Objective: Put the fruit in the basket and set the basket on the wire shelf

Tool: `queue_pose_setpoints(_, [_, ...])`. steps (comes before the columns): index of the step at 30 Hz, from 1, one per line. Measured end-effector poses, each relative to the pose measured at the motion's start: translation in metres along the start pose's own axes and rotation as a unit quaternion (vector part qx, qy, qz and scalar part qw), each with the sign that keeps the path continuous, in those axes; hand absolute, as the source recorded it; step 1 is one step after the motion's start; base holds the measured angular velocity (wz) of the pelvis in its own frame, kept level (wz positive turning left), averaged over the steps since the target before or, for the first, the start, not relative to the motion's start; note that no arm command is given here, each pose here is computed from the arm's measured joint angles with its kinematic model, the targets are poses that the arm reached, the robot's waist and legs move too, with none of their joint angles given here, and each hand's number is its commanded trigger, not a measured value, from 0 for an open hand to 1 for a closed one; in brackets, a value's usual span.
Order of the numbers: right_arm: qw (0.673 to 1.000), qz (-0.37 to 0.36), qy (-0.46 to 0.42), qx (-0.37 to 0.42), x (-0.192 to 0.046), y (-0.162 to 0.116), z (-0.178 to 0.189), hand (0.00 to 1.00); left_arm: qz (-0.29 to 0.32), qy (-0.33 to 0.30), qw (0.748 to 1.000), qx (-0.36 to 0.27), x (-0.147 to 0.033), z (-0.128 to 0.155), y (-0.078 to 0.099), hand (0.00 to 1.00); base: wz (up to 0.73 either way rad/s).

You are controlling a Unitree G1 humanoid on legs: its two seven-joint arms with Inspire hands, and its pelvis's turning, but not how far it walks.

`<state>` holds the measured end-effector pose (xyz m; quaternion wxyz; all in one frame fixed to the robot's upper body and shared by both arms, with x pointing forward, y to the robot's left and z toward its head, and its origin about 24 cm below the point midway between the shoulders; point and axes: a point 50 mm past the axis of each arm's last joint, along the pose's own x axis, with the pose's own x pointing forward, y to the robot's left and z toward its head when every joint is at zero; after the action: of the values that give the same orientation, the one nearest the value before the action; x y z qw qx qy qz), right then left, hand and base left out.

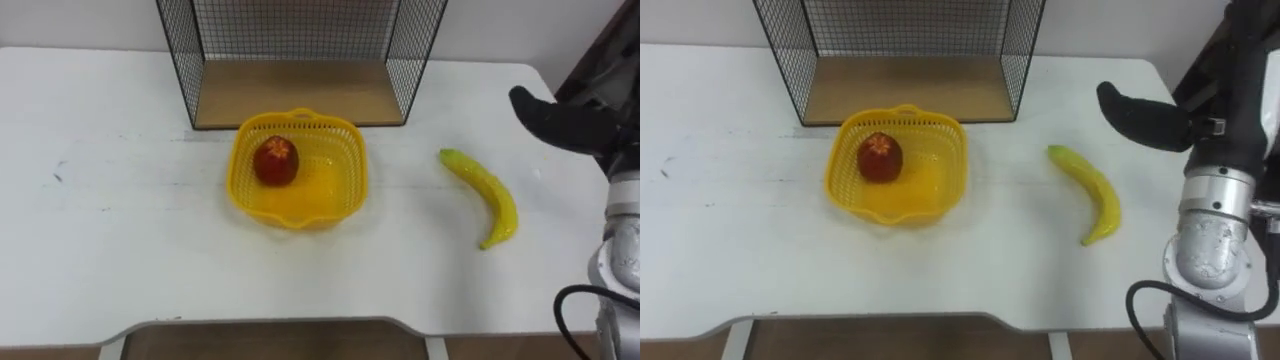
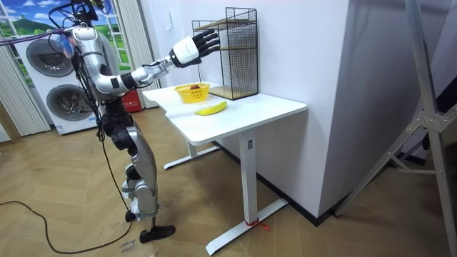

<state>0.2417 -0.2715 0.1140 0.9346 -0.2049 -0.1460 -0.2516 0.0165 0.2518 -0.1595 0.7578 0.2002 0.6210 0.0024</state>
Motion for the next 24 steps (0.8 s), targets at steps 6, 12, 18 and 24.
queue_pose_setpoints(6, [0.998,-0.004,0.05,-0.025,-0.001,-0.003,-0.024,0.0,0.0,0.018,1.0,0.001,-0.001,-0.005,0.0,0.0,-0.01])
queue_pose_setpoints(12, [0.994,0.014,0.11,-0.019,0.0,-0.004,-0.044,0.0,0.002,0.03,1.0,0.0,-0.001,-0.007,0.001,0.0,0.0])
queue_pose_setpoints(18, [0.991,0.033,0.13,-0.025,0.006,-0.001,-0.05,0.0,0.007,0.024,1.0,0.001,0.0,-0.003,0.005,0.0,0.0])
queue_pose_setpoints(24, [0.986,0.05,0.154,-0.026,0.01,0.004,-0.059,0.0,0.014,0.021,1.0,0.003,-0.001,-0.001,0.009,0.0,0.02])
